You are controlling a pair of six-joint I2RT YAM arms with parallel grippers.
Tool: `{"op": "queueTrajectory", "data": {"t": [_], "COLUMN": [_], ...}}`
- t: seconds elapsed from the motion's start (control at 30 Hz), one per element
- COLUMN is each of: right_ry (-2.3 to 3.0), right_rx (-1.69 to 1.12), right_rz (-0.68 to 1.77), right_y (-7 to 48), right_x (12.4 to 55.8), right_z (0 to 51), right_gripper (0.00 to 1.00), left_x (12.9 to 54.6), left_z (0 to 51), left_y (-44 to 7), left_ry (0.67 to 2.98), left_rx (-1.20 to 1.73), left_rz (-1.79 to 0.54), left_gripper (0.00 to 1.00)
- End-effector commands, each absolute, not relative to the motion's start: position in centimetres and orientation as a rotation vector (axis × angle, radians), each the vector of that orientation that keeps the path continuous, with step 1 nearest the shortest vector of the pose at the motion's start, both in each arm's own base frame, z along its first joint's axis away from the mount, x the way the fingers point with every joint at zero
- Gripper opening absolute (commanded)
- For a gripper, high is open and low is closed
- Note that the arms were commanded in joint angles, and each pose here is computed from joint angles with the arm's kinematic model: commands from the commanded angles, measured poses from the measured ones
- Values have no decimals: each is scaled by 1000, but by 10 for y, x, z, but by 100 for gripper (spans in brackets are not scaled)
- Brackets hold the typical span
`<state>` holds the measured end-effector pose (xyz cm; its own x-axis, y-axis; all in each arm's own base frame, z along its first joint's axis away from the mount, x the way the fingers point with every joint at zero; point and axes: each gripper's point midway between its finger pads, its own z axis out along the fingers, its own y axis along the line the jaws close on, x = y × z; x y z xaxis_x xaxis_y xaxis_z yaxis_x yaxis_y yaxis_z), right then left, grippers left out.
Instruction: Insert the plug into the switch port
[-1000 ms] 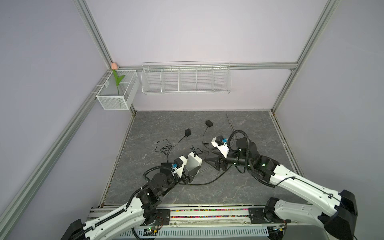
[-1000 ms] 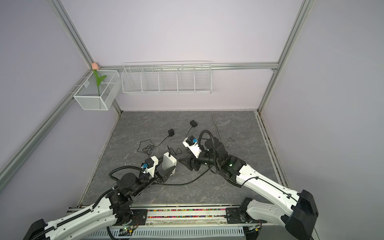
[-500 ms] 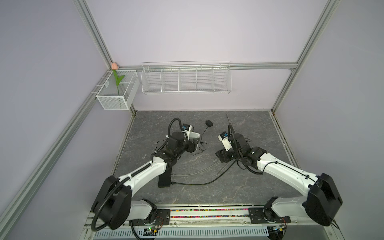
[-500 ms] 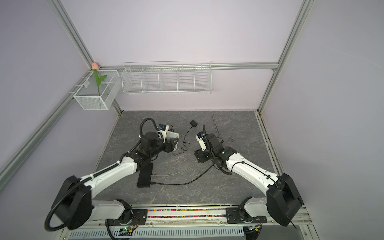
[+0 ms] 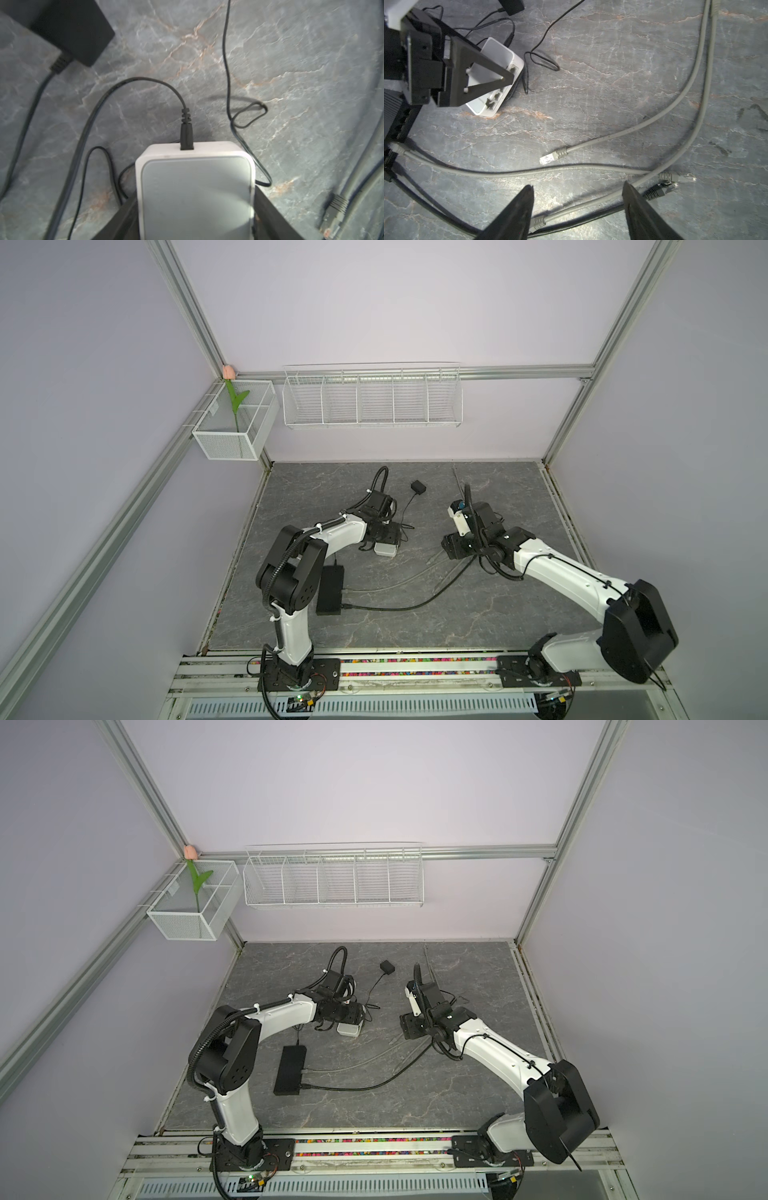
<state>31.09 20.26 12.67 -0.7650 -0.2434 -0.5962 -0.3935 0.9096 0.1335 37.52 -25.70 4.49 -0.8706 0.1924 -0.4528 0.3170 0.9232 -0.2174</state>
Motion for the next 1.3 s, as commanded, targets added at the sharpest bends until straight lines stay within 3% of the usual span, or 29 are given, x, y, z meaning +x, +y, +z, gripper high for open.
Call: {"op": "queueTrajectory", "data": {"t": [0.0, 0.4, 0.73, 0.9, 1.07, 1.27], "right_ry": [2517, 2508, 2507, 2491, 2467, 2456], "right_rx": [-441, -448, -419, -439, -447, -444], "right_rz": [344, 341, 271, 255, 262, 289], "right_y": [203, 201, 183, 180, 181, 184], "right_x": [309, 309, 313, 311, 313, 313], "right_z": [114, 114, 117, 118, 121, 124], "right_gripper": [70, 67, 67, 66, 65, 64], "left_x": [374, 405, 438, 418, 370, 317], "left_z": [41, 15, 60, 104, 137, 108], "left_y": [-261, -256, -244, -239, -255, -287], "left_ry": [2695, 2736, 2671, 2602, 2522, 2589], "left_rx": [311, 316, 288, 285, 373, 491], "left_rz": [-412, -269, -174, -195, -215, -452], "left_gripper": [0, 0, 0, 0, 0, 0]}}
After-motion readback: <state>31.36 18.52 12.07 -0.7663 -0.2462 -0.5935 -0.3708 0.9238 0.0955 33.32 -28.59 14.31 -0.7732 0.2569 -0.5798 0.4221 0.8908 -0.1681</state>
